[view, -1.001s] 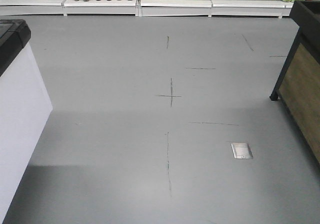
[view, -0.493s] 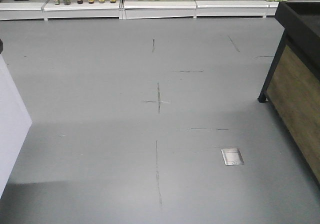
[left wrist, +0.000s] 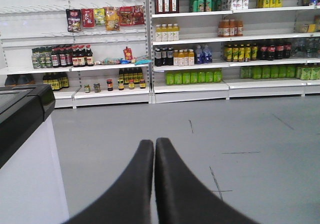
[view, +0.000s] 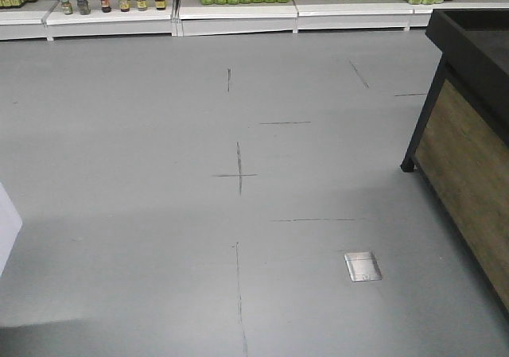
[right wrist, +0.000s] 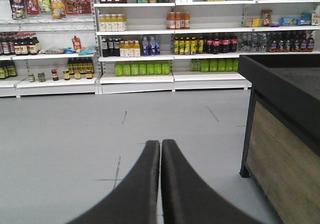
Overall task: Pick three apples into basket with both arms
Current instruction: 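Drive the base forward toward the black produce table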
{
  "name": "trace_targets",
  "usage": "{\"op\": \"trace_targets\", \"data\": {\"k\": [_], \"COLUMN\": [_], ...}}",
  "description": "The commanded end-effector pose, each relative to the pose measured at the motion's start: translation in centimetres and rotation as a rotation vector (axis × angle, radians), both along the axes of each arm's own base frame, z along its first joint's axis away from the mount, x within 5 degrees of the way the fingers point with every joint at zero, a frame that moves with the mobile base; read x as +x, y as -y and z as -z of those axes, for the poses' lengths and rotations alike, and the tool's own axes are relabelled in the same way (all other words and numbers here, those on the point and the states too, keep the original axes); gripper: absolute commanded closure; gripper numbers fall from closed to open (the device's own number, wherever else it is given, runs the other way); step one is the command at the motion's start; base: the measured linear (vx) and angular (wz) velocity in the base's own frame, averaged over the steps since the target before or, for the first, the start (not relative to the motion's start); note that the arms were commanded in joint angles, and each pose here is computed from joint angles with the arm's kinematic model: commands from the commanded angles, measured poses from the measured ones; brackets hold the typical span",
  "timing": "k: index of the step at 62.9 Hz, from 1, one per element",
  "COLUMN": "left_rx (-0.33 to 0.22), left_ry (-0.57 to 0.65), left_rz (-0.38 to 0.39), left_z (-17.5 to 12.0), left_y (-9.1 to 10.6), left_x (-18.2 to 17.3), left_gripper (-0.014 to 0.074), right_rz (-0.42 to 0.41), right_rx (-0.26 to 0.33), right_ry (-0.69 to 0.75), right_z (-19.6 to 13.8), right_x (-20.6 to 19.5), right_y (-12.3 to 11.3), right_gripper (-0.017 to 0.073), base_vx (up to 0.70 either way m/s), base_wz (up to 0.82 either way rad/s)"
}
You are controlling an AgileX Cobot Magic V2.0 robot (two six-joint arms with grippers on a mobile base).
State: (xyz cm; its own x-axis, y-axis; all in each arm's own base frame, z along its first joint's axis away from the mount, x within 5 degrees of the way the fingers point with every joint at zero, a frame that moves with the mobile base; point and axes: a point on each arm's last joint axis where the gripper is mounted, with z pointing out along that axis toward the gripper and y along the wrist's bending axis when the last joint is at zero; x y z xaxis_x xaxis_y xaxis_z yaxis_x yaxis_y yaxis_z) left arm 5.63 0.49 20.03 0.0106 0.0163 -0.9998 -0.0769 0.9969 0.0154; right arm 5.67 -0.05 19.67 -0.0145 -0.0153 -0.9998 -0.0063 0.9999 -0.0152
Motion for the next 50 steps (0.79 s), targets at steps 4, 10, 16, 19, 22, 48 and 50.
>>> {"op": "trace_targets", "data": {"k": [4,10,16,19,22,48,50], "left_rx": [-0.003,-0.003,-0.003,-0.003,-0.003,-0.003,-0.003], "left_ry": [0.077,0.077,0.077,0.077,0.077,0.077,0.077], "left_rz": [0.016,0.016,0.016,0.016,0.016,0.016,0.016], "left_z": [-0.42,-0.42,-0.42,-0.42,-0.42,-0.42,-0.42], "left_y": [0.15,0.15,0.15,0.15,0.15,0.15,0.15], "left_x": [-0.10,-0.10,-0.10,-0.10,-0.10,-0.10,-0.10], "left_gripper": [0.0600,0.0600,0.0600,0.0600,0.0600,0.0600,0.0600], "right_rz": [-0.013,-0.013,-0.013,-0.013,-0.013,-0.013,-0.013], "right_rx": [-0.015,-0.015,-0.015,-0.015,-0.015,-0.015,-0.015], "right_ry": [0.073,0.073,0.073,0.073,0.073,0.073,0.073], "right_z": [-0.28,-0.28,-0.28,-0.28,-0.28,-0.28,-0.28], "right_x": [-0.06,-0.06,-0.06,-0.06,-0.06,-0.06,-0.06], "right_y": [-0.14,-0.14,-0.14,-0.14,-0.14,-0.14,-0.14], "right_gripper": [0.0564,0.0564,0.0564,0.0564,0.0564,0.0564,0.0564], "base_vx": [0.21,0.22,0.22,0.22,0.22,0.23,0.21], "base_wz": [-0.08,-0.09,-0.09,-0.10,-0.10,-0.15,-0.30]}}
